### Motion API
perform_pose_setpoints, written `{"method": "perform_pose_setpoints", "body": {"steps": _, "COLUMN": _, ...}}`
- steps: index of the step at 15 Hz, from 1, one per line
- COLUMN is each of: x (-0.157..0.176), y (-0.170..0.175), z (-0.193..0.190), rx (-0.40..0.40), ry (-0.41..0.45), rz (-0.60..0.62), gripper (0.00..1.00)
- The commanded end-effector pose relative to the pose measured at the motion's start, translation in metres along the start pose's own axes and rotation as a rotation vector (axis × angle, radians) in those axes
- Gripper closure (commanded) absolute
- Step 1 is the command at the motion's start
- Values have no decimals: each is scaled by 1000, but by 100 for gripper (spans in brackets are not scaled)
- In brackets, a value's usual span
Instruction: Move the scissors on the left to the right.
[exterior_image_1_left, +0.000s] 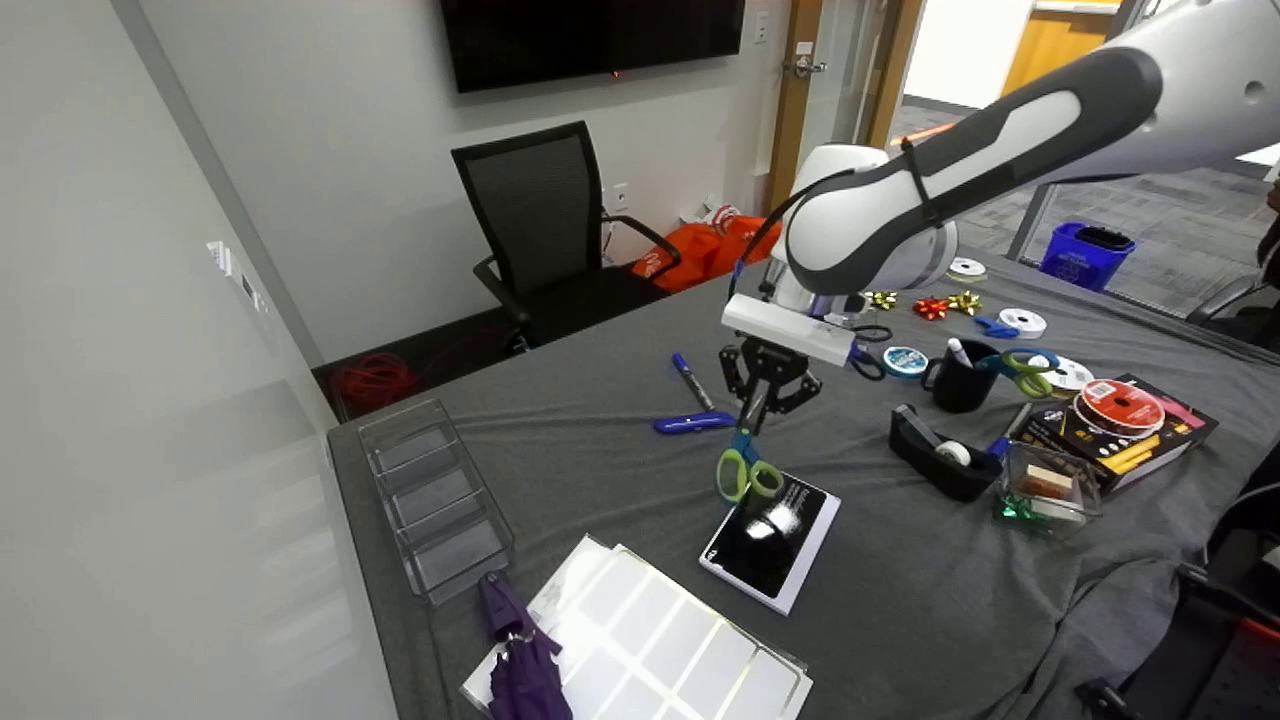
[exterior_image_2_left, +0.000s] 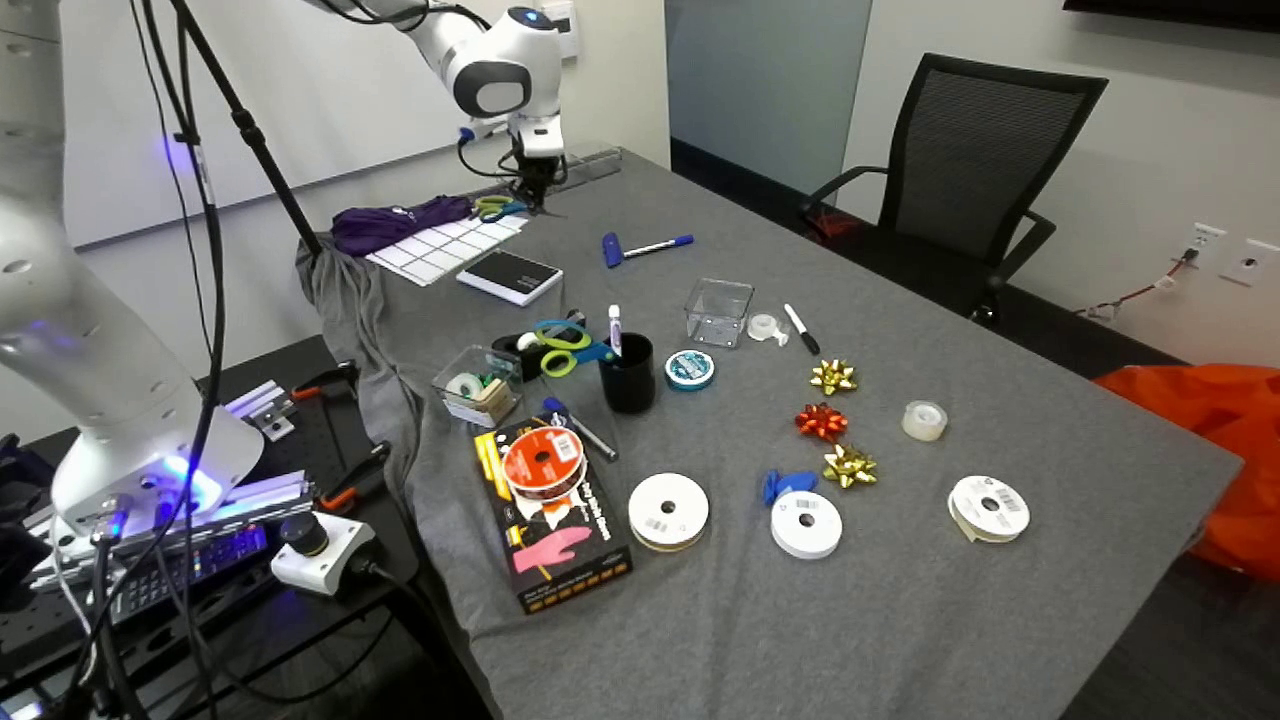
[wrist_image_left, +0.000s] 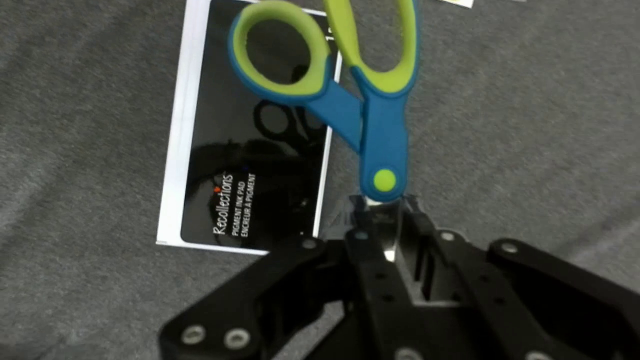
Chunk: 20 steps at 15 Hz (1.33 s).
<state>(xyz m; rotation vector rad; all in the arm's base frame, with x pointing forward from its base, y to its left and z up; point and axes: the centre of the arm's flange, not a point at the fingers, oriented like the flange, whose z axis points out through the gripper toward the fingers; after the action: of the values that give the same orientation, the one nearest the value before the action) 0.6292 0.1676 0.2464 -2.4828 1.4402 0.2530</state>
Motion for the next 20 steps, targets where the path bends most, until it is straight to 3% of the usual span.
{"method": "perform_pose_setpoints", "body": {"steps": 1, "x": 4, "y": 0, "z": -8, "rx": 9, "ry": 7, "rz": 15, "gripper": 81}}
{"method": "perform_pose_setpoints", "body": {"steps": 8, "x": 7, "y": 1, "z": -16, "rx": 9, "ry": 8, "rz": 29, "gripper": 81}}
{"method": "perform_pose_setpoints", "body": {"steps": 9, "x": 7, "y": 1, "z": -16, "rx": 9, "ry": 7, "rz": 29, "gripper": 95}}
{"method": "perform_pose_setpoints", "body": {"steps": 11, "x": 20, "y": -8, "z": -21, "rx": 18, "ry": 1, "rz": 58, "gripper": 95}}
{"method": "perform_pose_setpoints", "body": {"steps": 15, "x": 65, "y": -33, "z": -42, "rx": 80, "ry": 21, "rz": 149, "gripper": 95}}
{"method": "perform_pose_setpoints", "body": {"steps": 20, "x": 127, "y": -68, "z": -69, "rx": 123, "ry": 23, "rz": 348, "gripper": 95}}
